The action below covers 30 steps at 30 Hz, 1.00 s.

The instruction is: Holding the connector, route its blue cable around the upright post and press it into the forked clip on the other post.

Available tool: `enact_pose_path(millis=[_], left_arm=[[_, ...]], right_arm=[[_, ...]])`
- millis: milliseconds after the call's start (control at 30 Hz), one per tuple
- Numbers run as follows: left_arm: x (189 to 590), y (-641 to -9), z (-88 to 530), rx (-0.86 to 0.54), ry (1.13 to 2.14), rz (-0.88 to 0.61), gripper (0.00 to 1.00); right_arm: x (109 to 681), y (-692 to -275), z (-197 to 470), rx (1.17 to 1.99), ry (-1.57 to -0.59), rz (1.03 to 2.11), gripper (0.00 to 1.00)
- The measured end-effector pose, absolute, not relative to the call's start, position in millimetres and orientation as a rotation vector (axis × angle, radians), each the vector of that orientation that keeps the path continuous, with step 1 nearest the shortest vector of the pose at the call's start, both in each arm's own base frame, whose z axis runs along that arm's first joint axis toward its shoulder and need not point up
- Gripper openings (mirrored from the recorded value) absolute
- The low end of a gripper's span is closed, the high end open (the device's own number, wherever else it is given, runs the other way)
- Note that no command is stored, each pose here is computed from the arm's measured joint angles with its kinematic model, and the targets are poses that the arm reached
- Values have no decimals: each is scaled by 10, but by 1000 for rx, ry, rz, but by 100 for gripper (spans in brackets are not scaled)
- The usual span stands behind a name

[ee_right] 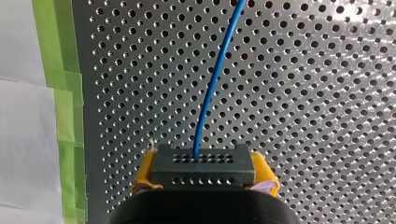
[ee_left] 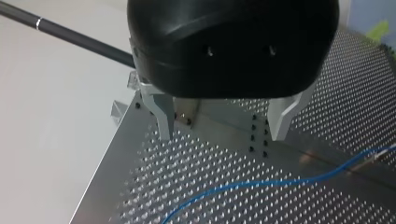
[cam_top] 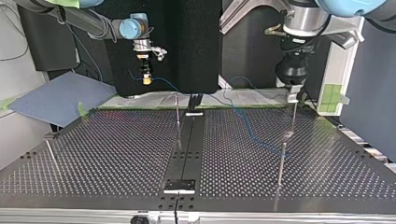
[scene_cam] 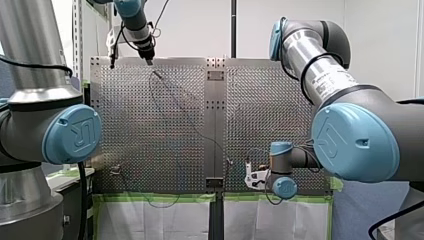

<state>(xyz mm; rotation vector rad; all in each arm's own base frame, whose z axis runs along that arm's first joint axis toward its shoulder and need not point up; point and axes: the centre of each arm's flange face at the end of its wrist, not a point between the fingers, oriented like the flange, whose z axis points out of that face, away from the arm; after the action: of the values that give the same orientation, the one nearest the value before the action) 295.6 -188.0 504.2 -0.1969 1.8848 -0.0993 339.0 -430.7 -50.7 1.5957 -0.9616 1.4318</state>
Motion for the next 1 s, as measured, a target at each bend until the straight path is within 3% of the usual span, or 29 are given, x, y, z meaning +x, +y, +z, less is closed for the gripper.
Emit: enact_pose_path(millis=[1000], left_arm=[[2947, -1685, 5039, -335, 1847, 87, 99]], right_arm=[[3398, -4302, -509, 1604, -956, 1439, 0]])
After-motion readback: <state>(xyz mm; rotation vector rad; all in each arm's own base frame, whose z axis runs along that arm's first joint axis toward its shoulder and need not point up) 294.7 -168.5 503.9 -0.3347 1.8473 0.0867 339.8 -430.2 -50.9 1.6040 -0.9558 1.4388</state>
